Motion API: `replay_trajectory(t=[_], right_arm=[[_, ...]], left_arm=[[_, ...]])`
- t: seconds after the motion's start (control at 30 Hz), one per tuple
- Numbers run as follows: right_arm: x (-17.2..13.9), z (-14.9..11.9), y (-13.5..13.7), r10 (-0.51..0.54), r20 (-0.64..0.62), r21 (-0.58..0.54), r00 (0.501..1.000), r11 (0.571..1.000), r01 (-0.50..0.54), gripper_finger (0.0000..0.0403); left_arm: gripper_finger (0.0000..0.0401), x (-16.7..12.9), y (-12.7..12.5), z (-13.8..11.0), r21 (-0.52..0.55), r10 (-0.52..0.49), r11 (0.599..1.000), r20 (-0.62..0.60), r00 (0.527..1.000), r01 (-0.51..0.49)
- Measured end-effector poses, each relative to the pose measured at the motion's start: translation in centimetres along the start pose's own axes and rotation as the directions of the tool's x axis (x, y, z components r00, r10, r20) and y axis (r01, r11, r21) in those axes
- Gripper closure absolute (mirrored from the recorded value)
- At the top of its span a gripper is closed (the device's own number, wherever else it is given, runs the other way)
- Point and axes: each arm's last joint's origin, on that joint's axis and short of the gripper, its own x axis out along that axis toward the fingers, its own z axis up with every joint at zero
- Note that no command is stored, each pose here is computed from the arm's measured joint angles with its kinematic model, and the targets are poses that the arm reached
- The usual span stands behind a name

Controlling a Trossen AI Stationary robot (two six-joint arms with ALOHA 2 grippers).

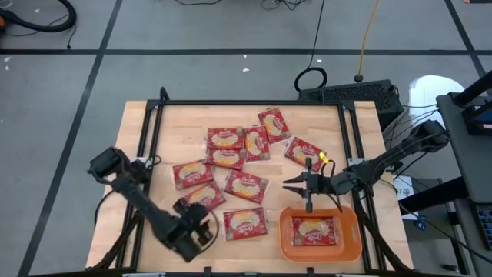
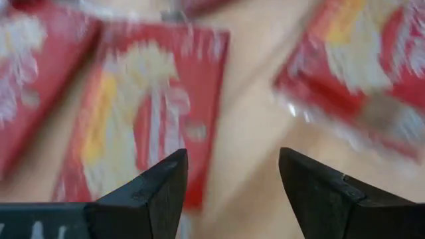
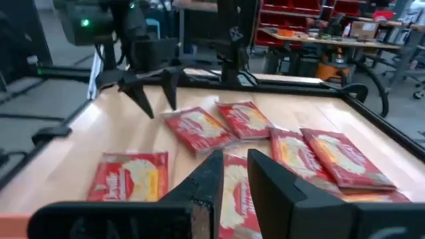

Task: Sort popcorn bags into baskets
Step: Put the red popcorn bag into the orange bin

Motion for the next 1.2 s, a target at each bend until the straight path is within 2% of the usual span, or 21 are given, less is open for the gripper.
replay_trajectory(t=[0.1,0.23,0.37,0.53,0.73,0.9,1.1,1.2], right_arm=[[0.3,0.2,0.2,-0.015,-0.037,0.030,0.999,0.999,0.016,0.0342],[0.3,0.3,0.7,0.065,-0.081,0.068,0.995,0.996,-0.059,0.0342],[0.1,0.3,1.2,0.117,-0.085,0.080,0.989,0.991,-0.110,0.0342],[-0.1,0.1,1.5,0.132,-0.103,0.053,0.986,0.990,-0.127,0.0342],[-0.2,-0.2,1.5,0.132,-0.117,-0.007,0.984,0.991,-0.134,0.0342],[-0.2,-0.3,1.5,0.131,-0.118,-0.056,0.984,0.989,-0.139,0.0342],[-0.2,-0.3,1.5,0.131,-0.118,-0.083,0.984,0.986,-0.142,0.0342],[-0.2,-0.3,1.5,0.131,-0.118,-0.083,0.984,0.986,-0.142,0.0342]], left_arm=[[0.0162,-1.0,-0.1,-2.0,-0.082,-0.027,0.996,-0.091,0.995,0.019],[0.0162,-1.9,-0.1,-3.6,-0.148,-0.053,0.989,-0.138,0.989,0.032],[0.0162,-1.6,0.1,-5.3,-0.071,-0.005,0.997,-0.108,0.994,-0.003],[0.0162,-0.4,0.9,-6.8,0.026,0.132,0.991,-0.095,0.987,-0.130],[0.0162,0.8,0.8,-7.5,0.079,0.174,0.982,-0.028,0.984,-0.171],[0.0162,1.5,0.8,-7.3,0.044,0.191,0.980,0.055,0.980,-0.194],[0.0164,2.0,0.9,-6.5,0.029,0.221,0.975,0.032,0.975,-0.222],[0.0186,2.6,1.2,-6.3,0.031,0.236,0.971,0.012,0.972,-0.236]])
